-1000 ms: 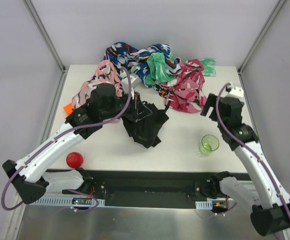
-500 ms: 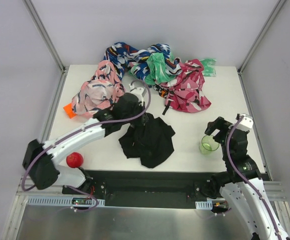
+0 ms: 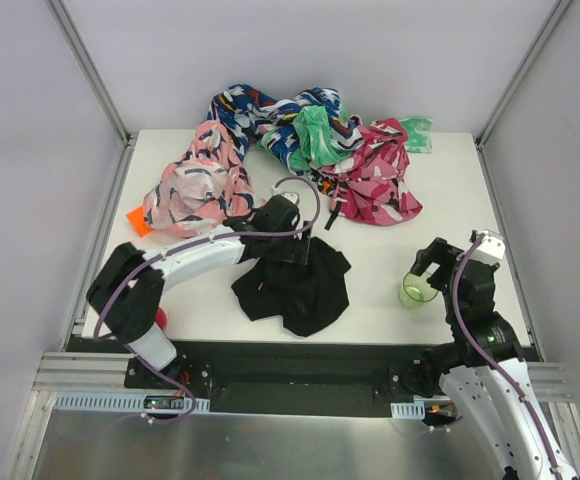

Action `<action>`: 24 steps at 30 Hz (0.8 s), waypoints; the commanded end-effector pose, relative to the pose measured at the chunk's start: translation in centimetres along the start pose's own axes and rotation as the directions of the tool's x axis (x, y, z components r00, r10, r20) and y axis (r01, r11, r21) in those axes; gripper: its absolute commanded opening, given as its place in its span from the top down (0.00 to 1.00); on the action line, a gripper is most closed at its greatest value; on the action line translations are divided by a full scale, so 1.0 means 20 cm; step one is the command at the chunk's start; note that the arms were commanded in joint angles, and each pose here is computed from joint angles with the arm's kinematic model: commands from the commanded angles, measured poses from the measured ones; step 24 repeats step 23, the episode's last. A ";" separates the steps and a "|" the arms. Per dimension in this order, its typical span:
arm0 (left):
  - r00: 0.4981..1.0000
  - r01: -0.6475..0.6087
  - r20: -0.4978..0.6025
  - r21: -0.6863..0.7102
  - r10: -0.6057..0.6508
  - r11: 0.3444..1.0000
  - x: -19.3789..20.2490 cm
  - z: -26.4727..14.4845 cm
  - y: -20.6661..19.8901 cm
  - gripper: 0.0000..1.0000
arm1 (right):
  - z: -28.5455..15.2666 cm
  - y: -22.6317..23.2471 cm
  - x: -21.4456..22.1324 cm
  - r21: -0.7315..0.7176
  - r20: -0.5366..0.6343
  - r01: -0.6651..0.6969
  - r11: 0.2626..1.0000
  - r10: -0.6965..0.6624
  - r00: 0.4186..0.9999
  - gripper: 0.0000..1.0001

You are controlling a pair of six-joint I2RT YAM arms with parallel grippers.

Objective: Pick out a specific cloth from the pile

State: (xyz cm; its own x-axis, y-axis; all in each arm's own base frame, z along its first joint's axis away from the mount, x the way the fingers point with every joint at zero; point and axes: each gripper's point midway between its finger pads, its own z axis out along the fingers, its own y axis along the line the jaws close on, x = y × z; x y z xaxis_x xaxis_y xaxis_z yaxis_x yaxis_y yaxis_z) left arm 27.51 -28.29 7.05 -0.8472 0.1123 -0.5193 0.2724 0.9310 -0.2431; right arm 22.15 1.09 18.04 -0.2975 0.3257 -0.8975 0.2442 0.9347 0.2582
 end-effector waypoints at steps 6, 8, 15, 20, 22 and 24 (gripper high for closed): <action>0.893 0.010 0.450 0.043 -0.028 0.999 -0.33 -0.86 0.10 0.01 | -0.01 -0.05 -0.03 0.075 -0.013 0.012 0.997 -0.011 1.000 0.04; 0.865 0.088 0.497 -0.013 -0.070 0.996 -0.25 -0.92 0.24 0.01 | -0.01 -0.05 -0.03 0.082 -0.029 0.028 0.996 -0.026 0.999 0.04; 0.810 0.318 0.554 -0.142 -0.191 0.937 -0.01 -0.92 0.67 0.01 | 0.03 -0.02 0.02 0.057 -0.056 0.047 0.997 -0.044 0.997 0.04; 0.803 0.390 0.542 -0.161 -0.249 0.907 0.02 -0.88 0.76 0.01 | 0.06 -0.03 0.04 0.066 -0.075 0.081 0.994 -0.076 0.994 0.04; 0.800 0.400 0.542 -0.165 -0.256 0.902 0.02 -0.87 0.76 0.01 | 0.07 -0.03 0.01 0.081 -0.067 0.083 0.993 -0.077 0.995 0.04; 0.802 0.401 0.542 -0.173 -0.253 0.900 0.01 -0.87 0.77 0.01 | 0.07 -0.02 -0.01 0.075 -0.065 0.085 0.994 -0.081 0.995 0.04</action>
